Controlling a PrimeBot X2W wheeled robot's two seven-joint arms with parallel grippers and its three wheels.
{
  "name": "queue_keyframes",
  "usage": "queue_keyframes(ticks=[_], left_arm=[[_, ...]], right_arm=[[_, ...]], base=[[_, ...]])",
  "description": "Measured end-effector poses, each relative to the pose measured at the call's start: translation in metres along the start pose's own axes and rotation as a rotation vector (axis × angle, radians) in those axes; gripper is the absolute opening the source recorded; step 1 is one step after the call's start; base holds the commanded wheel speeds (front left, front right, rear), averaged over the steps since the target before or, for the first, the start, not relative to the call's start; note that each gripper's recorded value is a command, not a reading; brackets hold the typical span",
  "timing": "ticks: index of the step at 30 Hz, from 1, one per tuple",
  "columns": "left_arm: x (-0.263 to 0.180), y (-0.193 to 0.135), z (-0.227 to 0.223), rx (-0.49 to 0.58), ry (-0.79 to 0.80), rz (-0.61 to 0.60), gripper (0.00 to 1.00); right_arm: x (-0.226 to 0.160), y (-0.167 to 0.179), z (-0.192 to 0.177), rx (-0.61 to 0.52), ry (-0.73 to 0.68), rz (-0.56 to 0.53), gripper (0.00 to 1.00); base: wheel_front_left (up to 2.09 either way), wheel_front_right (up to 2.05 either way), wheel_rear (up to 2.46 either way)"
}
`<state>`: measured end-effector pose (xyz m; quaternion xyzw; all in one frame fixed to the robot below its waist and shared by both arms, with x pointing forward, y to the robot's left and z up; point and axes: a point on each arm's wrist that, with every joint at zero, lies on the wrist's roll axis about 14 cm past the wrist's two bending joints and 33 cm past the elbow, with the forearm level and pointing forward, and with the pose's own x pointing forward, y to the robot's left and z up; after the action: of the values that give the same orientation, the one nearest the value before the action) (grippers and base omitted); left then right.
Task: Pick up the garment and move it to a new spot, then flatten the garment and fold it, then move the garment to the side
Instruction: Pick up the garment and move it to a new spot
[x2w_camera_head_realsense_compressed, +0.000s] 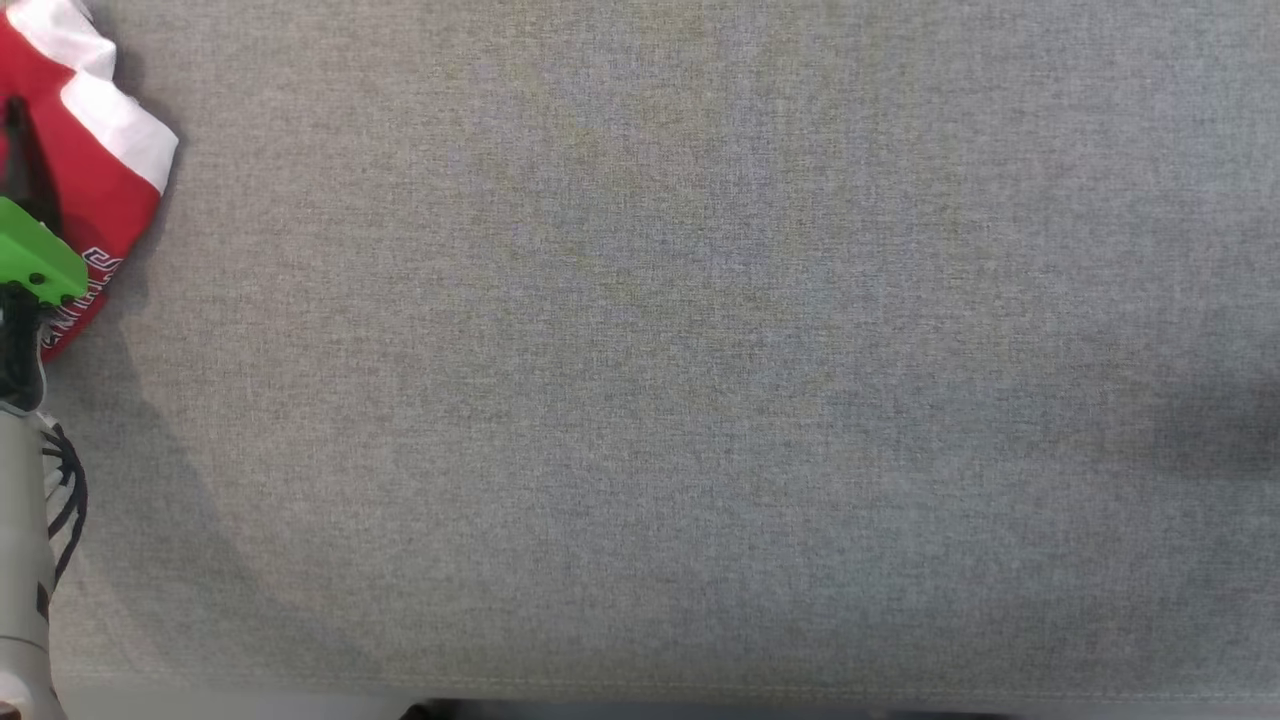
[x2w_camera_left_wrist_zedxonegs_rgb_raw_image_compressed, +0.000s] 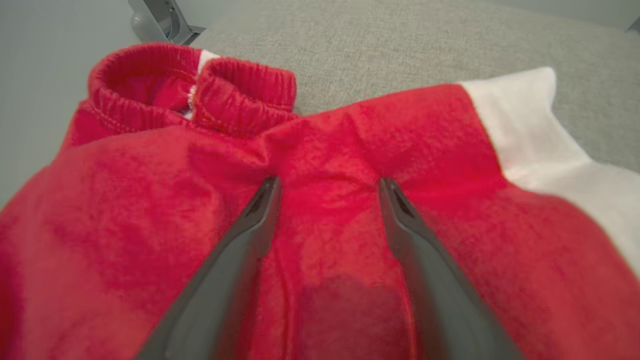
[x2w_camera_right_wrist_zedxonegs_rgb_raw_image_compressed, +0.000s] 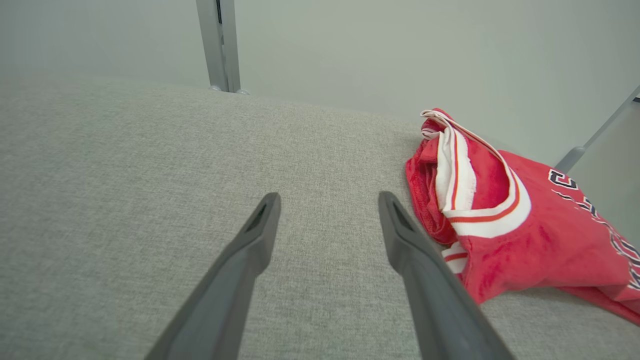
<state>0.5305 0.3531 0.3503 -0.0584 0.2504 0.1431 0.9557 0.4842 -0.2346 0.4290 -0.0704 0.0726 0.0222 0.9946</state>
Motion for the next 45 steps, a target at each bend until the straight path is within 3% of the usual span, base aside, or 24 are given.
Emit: queue_keyframes(ticks=[1,2,3,4,7,13,19,27,34,36,45], left_arm=[[0.0,0.0,-0.002,-0.015,0.015,0.0,1.0],[0.0,0.0,-0.003,-0.025,0.029,0.001,0.42],[0.0,0.0,-0.005,-0.022,0.047,0.001,0.18],[0.0,0.0,-0.006,-0.024,0.058,0.0,0.0],[0.0,-0.002,-0.01,-0.031,0.091,-0.005,0.0],[-0.001,-0.006,0.013,-0.002,0.002,-0.02,0.0],[-0.01,-0.015,0.075,0.044,-0.199,-0.058,0.0],[-0.043,-0.055,0.171,0.121,-0.467,-0.168,0.0],[-0.094,-0.126,0.256,0.195,-0.696,-0.331,0.0],[-0.118,-0.17,0.281,0.206,-0.768,-0.43,0.0],[-0.192,-0.306,0.309,0.23,-0.886,-0.753,0.0]], right_arm=[[0.0,0.001,0.0,0.001,0.001,0.001,1.0],[0.0,0.002,0.001,0.002,-0.001,0.004,1.0],[0.0,0.002,0.002,0.004,-0.002,0.006,1.0],[-0.001,0.003,0.002,0.005,-0.002,0.008,1.0],[-0.002,0.005,0.003,0.01,-0.002,0.013,1.0],[-0.008,0.004,0.007,0.026,-0.01,0.001,1.0],[-0.016,0.008,0.017,0.064,-0.043,-0.004,1.0],[-0.032,0.01,0.031,0.12,-0.09,-0.02,1.0],[-0.051,0.008,0.039,0.169,-0.128,-0.054,1.0],[-0.063,-0.002,0.039,0.184,-0.135,-0.094,1.0],[-0.1,-0.036,0.037,0.215,-0.156,-0.229,1.0]], base=[[0.0,0.0,0.0],[0.0,0.0,0.0],[0.0,0.0,0.0],[0.0,0.0,0.0],[0.0,0.0,0.0],[0.0,0.0,0.0],[0.0,0.0,0.0],[0.0,0.0,0.0],[0.0,0.0,0.0],[0.0,0.0,0.0],[0.0,0.0,0.0]])
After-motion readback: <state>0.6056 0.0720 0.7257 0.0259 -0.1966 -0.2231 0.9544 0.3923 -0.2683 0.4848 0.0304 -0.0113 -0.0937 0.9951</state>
